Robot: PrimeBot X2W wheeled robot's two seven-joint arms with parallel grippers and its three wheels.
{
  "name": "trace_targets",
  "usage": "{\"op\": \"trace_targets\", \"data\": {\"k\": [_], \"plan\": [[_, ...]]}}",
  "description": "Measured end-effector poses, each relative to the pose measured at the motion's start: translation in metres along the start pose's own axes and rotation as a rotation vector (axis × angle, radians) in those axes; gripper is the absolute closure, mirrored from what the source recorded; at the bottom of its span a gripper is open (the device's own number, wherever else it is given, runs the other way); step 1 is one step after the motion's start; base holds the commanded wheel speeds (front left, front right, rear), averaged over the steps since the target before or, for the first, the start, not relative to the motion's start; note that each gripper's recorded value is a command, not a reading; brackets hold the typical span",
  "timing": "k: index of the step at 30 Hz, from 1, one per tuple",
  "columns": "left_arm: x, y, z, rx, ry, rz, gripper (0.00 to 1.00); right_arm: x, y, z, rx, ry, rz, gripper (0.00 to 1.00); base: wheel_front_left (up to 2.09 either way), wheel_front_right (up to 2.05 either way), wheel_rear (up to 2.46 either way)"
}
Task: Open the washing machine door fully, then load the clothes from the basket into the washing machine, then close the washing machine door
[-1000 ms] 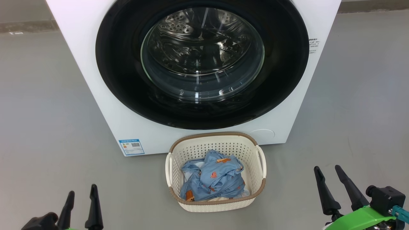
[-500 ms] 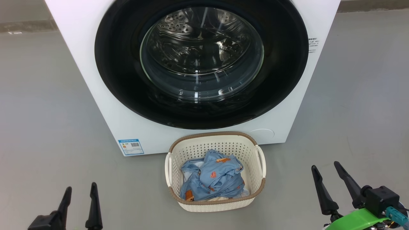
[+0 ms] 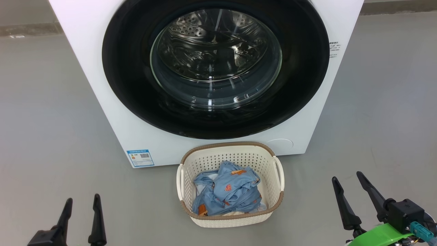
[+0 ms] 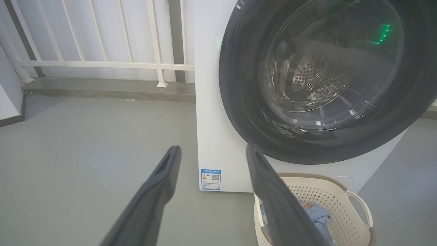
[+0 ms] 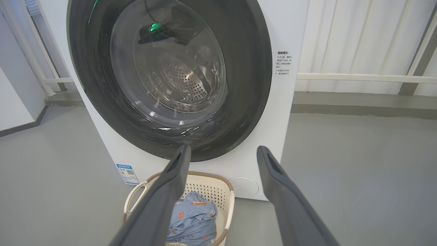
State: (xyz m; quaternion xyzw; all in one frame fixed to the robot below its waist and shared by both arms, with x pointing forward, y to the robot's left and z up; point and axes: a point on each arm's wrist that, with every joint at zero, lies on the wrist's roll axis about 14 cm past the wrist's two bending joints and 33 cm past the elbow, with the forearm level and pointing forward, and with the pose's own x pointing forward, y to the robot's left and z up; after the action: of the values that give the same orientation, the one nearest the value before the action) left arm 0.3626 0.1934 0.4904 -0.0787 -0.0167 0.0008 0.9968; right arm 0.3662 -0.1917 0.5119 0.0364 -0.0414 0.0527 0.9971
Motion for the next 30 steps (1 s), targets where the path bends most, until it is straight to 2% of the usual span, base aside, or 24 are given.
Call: {"op": "trace_targets", "data": {"k": [30], "plan": [[-0.0016,0.0037,0.0026,0.001,-0.012,0.011,0.00,-0.0018,-0.0087,-0.0048,0.003,0.014,-0.033,0.00,0.00,0.00,0.00]]}}
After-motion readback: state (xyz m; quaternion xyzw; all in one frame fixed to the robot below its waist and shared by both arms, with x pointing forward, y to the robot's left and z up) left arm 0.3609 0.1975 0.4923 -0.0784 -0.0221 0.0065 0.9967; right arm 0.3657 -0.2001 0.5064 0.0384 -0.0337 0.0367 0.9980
